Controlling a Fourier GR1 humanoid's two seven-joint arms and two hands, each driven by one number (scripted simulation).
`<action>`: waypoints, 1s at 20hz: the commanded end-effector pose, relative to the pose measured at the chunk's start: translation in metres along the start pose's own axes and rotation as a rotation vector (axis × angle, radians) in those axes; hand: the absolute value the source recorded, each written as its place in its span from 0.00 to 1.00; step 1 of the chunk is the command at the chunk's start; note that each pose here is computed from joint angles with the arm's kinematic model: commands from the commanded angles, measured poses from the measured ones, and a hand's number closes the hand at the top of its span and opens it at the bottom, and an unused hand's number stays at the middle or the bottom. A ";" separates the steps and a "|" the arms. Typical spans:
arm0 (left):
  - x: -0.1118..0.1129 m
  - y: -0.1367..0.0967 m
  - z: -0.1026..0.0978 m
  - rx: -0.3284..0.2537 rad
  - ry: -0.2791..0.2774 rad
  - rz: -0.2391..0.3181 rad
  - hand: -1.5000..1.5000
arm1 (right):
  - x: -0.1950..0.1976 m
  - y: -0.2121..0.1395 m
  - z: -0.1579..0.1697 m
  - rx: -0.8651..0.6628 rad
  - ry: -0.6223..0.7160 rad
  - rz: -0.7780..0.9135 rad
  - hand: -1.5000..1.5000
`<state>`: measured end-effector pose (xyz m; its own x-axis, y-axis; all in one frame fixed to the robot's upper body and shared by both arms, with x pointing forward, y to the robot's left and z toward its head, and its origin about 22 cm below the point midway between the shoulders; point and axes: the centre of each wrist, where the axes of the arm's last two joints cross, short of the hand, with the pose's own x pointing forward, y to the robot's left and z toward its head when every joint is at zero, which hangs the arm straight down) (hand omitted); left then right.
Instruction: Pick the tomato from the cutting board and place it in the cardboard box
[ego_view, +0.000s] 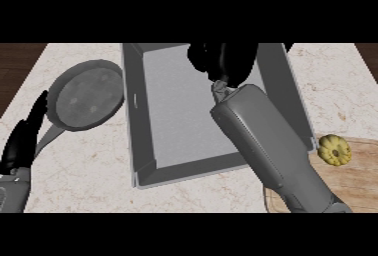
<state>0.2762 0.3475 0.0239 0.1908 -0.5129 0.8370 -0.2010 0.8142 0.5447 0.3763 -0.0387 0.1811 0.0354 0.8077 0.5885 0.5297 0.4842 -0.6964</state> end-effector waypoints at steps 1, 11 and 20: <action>0.008 0.000 -0.003 0.009 -0.008 0.007 0.50 | -0.019 0.025 -0.018 -0.005 0.133 -0.051 1.00; -0.011 -0.004 0.002 0.000 0.000 0.013 0.50 | -0.019 0.046 -0.029 0.034 0.107 -0.181 0.00; -0.003 -0.010 0.007 0.008 0.019 0.009 0.50 | -0.017 0.026 -0.038 -0.252 0.023 -0.440 0.00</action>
<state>0.2706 0.3482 0.0165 0.1983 -0.5065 0.8391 -0.2080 0.8149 0.5410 0.4228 -0.0474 0.1626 -0.1410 0.6138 0.7768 0.6198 0.6666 -0.4142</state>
